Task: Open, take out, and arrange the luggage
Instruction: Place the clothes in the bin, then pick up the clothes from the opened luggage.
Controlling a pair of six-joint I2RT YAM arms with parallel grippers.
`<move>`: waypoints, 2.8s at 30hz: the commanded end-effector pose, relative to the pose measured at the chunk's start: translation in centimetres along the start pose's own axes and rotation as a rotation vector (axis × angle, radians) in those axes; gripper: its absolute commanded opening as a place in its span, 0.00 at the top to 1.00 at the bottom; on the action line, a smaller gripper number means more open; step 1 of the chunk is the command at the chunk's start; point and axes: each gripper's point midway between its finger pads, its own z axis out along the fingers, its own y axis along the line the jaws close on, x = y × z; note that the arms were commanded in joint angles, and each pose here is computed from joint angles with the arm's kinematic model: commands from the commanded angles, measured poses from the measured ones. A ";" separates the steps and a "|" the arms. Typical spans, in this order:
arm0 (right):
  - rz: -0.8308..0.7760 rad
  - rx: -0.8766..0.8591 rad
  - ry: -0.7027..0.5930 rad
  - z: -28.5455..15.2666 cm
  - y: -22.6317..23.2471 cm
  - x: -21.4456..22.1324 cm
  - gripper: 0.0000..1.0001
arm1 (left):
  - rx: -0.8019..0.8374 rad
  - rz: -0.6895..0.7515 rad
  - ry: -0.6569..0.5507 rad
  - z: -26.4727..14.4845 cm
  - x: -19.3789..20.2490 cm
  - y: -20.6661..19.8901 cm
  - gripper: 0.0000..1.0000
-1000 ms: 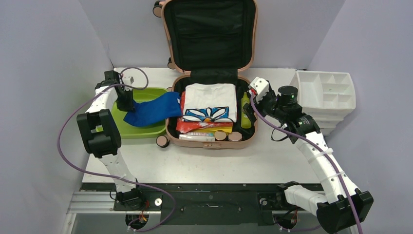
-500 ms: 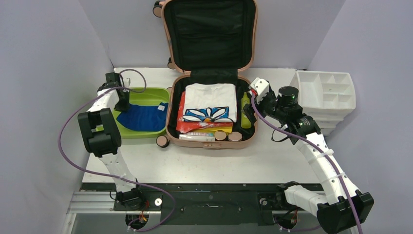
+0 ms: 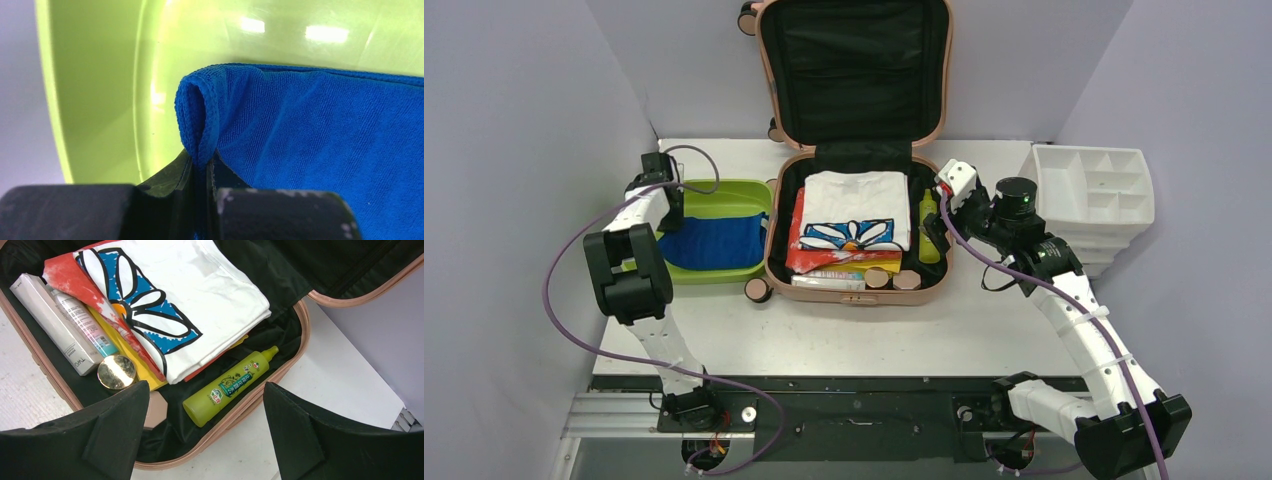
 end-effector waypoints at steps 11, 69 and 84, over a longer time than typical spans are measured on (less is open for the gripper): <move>-0.010 -0.006 -0.075 -0.6 0.2 -1.7 0.21 | -0.136 -0.079 -0.119 -2.0 -3.2 3.7 1.00; -0.889 -0.368 0.169 20.4 14.6 -2.0 0.36 | 1.190 -0.171 -0.433 -23.4 -9.1 -20.0 0.04; -0.909 -0.340 0.240 23.6 15.7 0.6 0.42 | 1.210 -0.268 -0.412 -22.4 -9.4 -19.3 0.04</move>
